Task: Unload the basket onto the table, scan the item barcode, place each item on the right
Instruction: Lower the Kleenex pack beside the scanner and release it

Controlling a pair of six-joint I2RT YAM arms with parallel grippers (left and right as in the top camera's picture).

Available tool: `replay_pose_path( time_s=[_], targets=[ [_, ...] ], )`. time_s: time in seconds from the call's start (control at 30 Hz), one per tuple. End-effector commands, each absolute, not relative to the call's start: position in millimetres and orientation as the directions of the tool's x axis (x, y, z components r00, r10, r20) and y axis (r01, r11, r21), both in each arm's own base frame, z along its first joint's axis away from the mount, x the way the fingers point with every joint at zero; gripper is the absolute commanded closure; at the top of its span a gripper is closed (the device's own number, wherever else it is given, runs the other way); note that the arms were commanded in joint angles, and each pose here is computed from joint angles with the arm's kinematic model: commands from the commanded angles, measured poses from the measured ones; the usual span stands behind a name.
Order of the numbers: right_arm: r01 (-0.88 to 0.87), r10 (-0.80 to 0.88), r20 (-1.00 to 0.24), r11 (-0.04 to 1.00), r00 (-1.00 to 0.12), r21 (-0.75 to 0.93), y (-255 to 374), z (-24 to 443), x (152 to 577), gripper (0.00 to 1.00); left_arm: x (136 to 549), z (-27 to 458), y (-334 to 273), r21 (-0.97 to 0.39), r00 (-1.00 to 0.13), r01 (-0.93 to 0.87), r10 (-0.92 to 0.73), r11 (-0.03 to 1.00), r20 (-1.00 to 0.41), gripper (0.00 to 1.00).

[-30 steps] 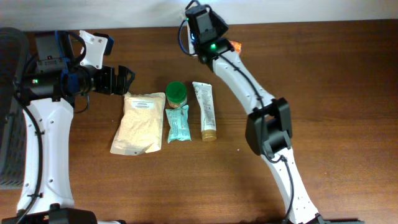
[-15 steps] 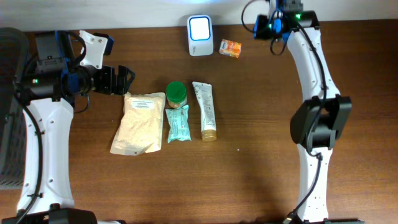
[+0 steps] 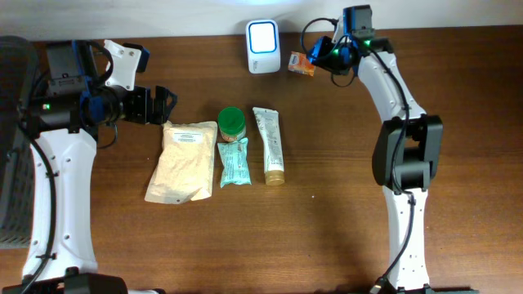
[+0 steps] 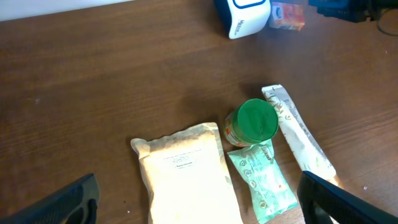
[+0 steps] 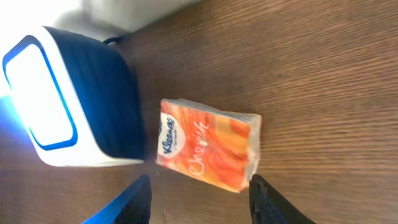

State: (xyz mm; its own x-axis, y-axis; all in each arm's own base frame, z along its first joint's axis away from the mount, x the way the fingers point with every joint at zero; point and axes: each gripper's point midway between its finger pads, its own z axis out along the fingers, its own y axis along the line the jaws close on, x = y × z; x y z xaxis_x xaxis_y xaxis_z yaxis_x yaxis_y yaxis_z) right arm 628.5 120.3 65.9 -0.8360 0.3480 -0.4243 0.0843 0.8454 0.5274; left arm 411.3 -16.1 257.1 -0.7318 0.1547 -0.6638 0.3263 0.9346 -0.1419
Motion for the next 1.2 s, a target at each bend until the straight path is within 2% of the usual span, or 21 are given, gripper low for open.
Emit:
replay_pose_path(
  time_s=[0.0, 0.23, 0.43, 0.63, 0.77, 0.93, 1.03, 1.17],
  targets=[
    [0.15, 0.372, -0.391, 0.857, -0.842, 0.493, 122.1, 34.0, 625.6, 0.56, 413.0, 256.4, -13.1, -0.131, -0.729, 0.331, 0.165, 0.934, -0.665, 0.01],
    [0.189, 0.376, -0.391, 0.878, -0.84, 0.439, 118.8, 8.5, 625.3, 0.57, 413.1, 256.5, -13.0, -0.131, -0.728, 0.331, 0.165, 0.935, -0.665, 0.01],
    [0.224, 0.397, -0.351, 0.869, -0.848, 0.442, 119.2, -14.4, 621.6, 0.71, 413.0, 256.4, -13.1, -0.131, -0.729, 0.331, 0.165, 0.934, -0.665, 0.01],
    [0.217, 0.398, -0.357, 0.866, -0.845, 0.451, 119.5, -13.5, 623.7, 0.96, 413.0, 256.4, -13.0, -0.131, -0.729, 0.331, 0.165, 0.935, -0.665, 0.01],
    [0.175, 0.378, -0.334, 0.846, -0.864, 0.504, 129.3, -9.0, 621.6, 0.96, 413.0, 256.4, -13.1, -0.131, -0.729, 0.331, 0.165, 0.934, -0.665, 0.01],
    [0.127, 0.374, -0.267, 0.757, -0.888, 0.641, 130.2, 26.2, 615.8, 0.96, 413.0, 256.4, -13.1, -0.131, -0.729, 0.331, 0.165, 0.934, -0.665, 0.01],
    [0.108, 0.377, -0.201, 0.656, -0.904, 0.747, 117.5, 73.3, 604.5, 0.96, 413.0, 256.4, -13.1, -0.131, -0.729, 0.331, 0.165, 0.934, -0.665, 0.01],
    [0.115, 0.395, -0.165, 0.596, -0.904, 0.795, 93.5, 119.9, 590.1, 0.96, 413.0, 256.4, -13.1, -0.131, -0.729, 0.331, 0.165, 0.934, -0.665, 0.01]
  ],
)
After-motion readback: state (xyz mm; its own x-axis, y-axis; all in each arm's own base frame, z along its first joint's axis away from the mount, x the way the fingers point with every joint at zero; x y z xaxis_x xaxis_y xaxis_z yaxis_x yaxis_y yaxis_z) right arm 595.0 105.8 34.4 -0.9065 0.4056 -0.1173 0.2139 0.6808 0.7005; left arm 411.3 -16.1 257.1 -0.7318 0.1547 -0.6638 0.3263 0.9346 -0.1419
